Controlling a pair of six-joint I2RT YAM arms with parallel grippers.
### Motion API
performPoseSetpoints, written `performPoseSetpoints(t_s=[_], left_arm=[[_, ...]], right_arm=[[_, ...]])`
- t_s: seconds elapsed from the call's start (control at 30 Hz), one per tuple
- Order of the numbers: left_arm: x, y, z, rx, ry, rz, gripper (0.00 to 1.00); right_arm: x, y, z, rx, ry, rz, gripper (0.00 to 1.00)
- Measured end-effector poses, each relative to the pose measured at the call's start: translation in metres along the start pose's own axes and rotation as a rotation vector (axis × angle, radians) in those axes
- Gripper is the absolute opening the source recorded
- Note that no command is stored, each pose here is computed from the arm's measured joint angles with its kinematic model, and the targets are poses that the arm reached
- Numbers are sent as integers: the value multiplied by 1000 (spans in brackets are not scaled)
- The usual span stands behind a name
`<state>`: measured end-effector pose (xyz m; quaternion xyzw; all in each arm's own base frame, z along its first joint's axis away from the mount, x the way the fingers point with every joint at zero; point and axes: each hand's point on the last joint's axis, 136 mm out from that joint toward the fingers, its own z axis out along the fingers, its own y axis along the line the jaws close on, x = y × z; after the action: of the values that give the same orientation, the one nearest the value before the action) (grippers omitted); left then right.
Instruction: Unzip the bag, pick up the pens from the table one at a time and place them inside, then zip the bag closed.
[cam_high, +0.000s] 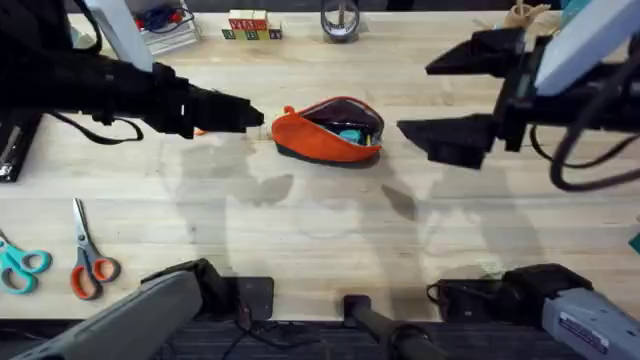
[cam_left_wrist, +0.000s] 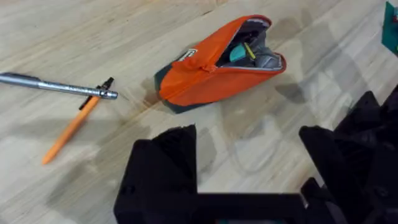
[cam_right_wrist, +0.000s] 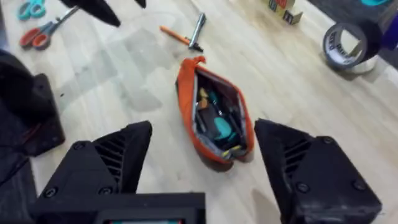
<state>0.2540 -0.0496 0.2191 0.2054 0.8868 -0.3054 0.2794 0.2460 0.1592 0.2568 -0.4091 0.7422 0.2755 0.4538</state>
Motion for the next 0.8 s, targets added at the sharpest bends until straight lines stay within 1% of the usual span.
performPoseSetpoints(t_s=[0.17, 0.23, 0.3, 0.37, 0.47, 0.53, 0.7, 0.8], left_arm=[[3, -2, 0, 6, 10, -13, 993], [5, 0, 0, -4, 21, -37, 993], [7, 5, 0, -34, 34, -81, 993], [10, 17, -1, -99, 55, -152, 993], [19, 40, -6, -243, 93, -314, 993], [24, 51, -9, -316, 101, -403, 993], [27, 70, -17, -440, 77, -578, 994], [32, 76, -20, -498, 72, -664, 995]], right_arm=[[6, 11, -11, 10, 26, 26, 998], [10, 13, -14, 26, 41, 32, 998], [12, 13, -17, 38, 48, 35, 997], [13, 14, -18, 44, 53, 37, 997], [15, 14, -19, 49, 63, 43, 997], [16, 14, -19, 52, 67, 45, 997], [17, 14, -19, 53, 69, 46, 998], [17, 14, -19, 53, 69, 46, 998]])
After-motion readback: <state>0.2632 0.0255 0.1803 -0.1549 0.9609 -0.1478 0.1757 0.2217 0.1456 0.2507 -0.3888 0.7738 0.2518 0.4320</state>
